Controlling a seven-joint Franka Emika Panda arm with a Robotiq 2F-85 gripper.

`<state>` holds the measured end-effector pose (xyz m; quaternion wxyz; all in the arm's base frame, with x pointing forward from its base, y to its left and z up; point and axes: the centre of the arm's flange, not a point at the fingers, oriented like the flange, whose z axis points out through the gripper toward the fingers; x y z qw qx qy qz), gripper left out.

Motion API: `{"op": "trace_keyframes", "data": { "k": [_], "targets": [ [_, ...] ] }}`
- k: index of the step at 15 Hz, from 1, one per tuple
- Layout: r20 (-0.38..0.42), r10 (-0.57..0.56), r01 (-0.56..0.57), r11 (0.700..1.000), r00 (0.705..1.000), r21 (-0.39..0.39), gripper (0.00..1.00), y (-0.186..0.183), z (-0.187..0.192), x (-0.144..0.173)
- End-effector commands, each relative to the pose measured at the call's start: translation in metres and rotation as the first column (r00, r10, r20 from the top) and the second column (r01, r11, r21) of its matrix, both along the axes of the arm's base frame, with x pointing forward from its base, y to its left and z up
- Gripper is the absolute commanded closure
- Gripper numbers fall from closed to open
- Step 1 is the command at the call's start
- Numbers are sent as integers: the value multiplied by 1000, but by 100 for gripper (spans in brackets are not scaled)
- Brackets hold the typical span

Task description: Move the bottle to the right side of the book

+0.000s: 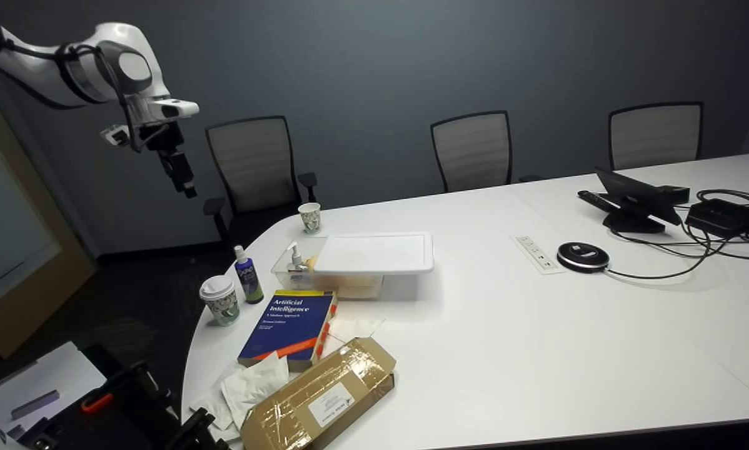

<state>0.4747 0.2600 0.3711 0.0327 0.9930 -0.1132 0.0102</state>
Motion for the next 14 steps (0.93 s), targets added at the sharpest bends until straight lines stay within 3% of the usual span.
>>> {"op": "trace_keyframes", "data": {
  "k": [1,7,14],
  "targets": [
    [-54,-16,21,997,998,77,0,11,-47,34],
    [-136,-24,38,994,990,107,0,14,-118,65],
    [-187,-5,27,993,982,118,0,12,-173,98]
  ]
}}
